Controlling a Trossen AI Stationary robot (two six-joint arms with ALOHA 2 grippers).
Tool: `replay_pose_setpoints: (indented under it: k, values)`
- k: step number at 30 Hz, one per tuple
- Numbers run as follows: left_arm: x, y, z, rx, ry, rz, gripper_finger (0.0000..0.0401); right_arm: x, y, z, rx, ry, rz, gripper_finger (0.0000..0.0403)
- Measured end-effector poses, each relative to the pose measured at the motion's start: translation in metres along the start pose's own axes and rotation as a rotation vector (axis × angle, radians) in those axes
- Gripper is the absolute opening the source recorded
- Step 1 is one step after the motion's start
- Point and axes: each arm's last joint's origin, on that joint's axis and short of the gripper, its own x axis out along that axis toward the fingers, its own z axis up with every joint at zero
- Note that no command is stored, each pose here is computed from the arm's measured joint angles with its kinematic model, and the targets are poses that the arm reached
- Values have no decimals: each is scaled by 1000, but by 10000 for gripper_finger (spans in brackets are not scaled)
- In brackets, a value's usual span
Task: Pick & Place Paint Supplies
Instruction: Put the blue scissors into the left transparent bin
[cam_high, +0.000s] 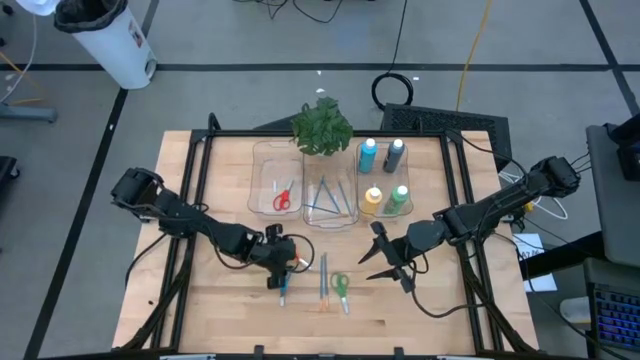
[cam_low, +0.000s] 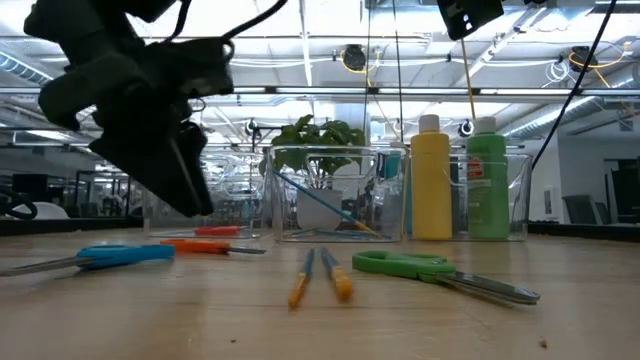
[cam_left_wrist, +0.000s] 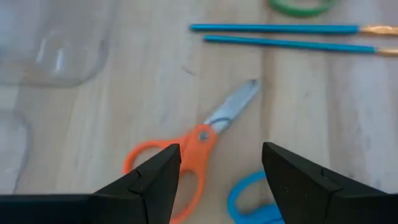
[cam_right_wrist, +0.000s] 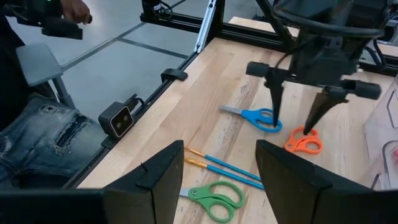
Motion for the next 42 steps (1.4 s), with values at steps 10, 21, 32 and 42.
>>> replay_pose_setpoints:
  k: [10,21,32,42]
  values:
    - [-1,-8,4,-22,20,-144,234,0,0,-1,7,4,0,194]
    - [-5,-22,1,-372,97,-271,234,0,0,-1,8,4,-1,194]
    - [-6,-25,0,-615,129,-255,234,0,0,-1,7,3,0,194]
    - [3,-25,-3,-706,130,-189,234,0,0,-2,8,4,-1,194]
